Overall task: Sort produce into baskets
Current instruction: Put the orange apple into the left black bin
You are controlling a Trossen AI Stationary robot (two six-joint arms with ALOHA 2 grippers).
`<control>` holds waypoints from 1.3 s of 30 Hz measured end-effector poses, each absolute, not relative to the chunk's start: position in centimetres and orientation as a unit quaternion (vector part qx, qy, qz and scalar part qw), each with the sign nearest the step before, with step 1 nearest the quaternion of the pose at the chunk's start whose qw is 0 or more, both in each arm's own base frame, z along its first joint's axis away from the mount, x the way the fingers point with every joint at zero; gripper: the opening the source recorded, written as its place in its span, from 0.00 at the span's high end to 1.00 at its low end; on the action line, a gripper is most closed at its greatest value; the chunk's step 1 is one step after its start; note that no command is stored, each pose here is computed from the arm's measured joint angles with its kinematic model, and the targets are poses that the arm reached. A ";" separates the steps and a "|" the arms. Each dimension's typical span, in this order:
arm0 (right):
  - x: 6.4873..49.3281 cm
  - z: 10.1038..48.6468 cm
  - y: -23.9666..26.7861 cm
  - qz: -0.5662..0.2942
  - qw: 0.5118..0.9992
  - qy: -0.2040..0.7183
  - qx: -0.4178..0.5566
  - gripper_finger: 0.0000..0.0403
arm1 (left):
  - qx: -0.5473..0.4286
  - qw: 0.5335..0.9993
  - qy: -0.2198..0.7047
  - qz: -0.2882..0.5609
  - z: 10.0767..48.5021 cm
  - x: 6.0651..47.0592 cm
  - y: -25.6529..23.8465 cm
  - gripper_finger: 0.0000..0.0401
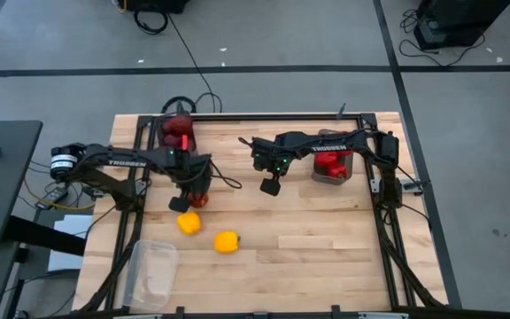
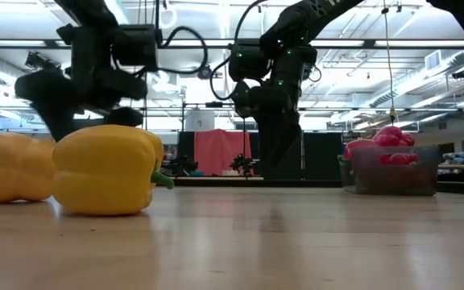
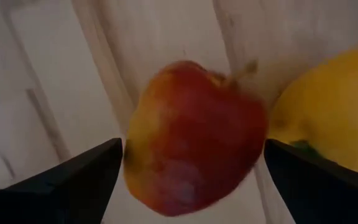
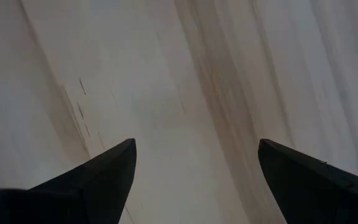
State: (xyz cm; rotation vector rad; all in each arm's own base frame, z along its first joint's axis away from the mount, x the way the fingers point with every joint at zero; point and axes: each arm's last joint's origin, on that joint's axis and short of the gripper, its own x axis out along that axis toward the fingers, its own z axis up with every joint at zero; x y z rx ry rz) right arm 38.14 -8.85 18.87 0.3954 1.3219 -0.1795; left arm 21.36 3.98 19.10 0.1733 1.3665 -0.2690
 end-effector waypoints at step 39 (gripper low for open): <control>39.2 19.1 -8.6 -0.122 0.786 0.564 0.222 0.14 | -0.058 0.768 0.566 0.295 27.7 16.7 14.5 0.14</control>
